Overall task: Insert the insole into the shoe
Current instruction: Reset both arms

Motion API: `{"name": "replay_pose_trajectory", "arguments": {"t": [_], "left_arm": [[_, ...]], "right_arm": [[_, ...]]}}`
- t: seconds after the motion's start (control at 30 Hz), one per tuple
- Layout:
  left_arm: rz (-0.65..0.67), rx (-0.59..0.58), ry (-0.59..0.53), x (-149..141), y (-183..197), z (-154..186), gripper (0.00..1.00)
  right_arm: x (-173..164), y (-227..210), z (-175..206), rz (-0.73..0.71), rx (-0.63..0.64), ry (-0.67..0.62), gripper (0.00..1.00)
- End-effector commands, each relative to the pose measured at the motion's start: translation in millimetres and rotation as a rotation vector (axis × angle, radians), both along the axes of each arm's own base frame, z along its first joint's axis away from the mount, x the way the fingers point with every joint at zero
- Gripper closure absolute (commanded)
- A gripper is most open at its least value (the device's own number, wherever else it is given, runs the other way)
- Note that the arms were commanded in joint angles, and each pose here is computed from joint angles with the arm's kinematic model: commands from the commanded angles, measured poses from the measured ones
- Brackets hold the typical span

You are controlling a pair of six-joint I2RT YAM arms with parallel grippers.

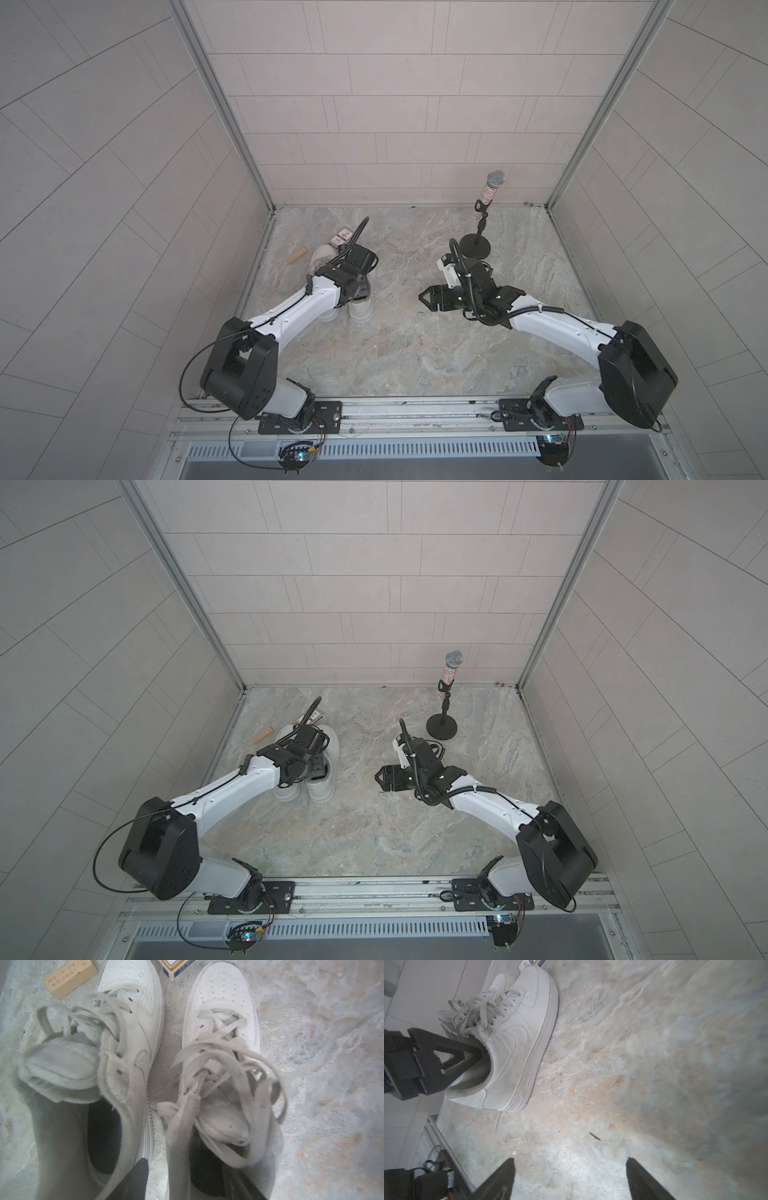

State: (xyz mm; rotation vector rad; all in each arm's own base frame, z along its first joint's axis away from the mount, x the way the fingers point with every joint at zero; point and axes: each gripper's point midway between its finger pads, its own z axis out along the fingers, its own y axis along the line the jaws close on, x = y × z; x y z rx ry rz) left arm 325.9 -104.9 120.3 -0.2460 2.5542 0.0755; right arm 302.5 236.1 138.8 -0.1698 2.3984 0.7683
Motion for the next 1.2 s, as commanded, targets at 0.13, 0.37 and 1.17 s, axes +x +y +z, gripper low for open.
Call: {"name": "replay_pose_trajectory", "arguments": {"t": [0.13,0.37,1.17], "left_arm": [[0.057,0.059,-0.34,49.3,23.5,100.9,0.0],[0.077,0.181,-0.478,88.9,107.0,67.0,0.08],[-0.056,0.169,-0.584,71.0,128.0,-35.1,0.0]], "right_arm": [[43.5,-126.8,57.2,-0.42,-0.188,-0.234,0.0],[72.4,-240.5,96.2,-0.692,-0.461,-0.599,0.0],[93.4,-263.3,-52.3,-0.534,-0.473,-0.503,0.01]]}}
